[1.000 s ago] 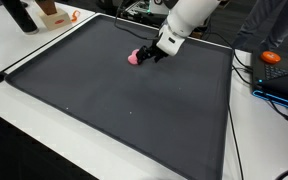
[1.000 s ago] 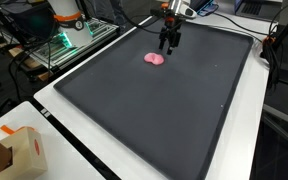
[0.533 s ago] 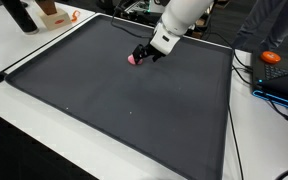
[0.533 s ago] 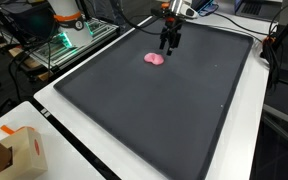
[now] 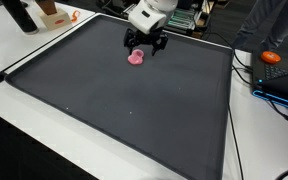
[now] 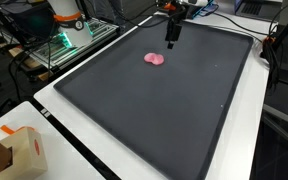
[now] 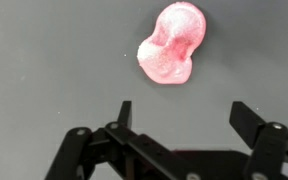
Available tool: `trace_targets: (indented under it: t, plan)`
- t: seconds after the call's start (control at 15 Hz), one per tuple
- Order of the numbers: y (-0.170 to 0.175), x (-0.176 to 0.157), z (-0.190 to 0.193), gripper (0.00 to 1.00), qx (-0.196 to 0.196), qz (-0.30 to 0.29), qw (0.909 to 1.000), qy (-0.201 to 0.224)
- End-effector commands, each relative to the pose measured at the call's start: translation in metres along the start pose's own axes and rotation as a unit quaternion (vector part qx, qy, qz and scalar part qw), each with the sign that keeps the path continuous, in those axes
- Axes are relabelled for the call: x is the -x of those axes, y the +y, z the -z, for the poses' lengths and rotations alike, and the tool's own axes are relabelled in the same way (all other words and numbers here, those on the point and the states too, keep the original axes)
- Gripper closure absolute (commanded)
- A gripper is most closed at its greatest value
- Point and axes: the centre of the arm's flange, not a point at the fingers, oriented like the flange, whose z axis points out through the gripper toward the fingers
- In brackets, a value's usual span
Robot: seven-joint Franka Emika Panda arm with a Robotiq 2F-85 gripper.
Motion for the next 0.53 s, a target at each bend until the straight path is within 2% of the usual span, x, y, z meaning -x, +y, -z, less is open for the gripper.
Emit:
trace_targets:
  t: [0.0, 0.27, 0.47]
  plan:
    - [0.023, 0.022, 0.030, 0.00, -0.032, -0.071, 0.9970, 0.008]
    - [0.042, 0.038, 0.053, 0.00, -0.052, -0.156, 0.9863, 0.014]
    - [0.050, 0.048, 0.068, 0.00, -0.058, -0.224, 0.9728, 0.008]
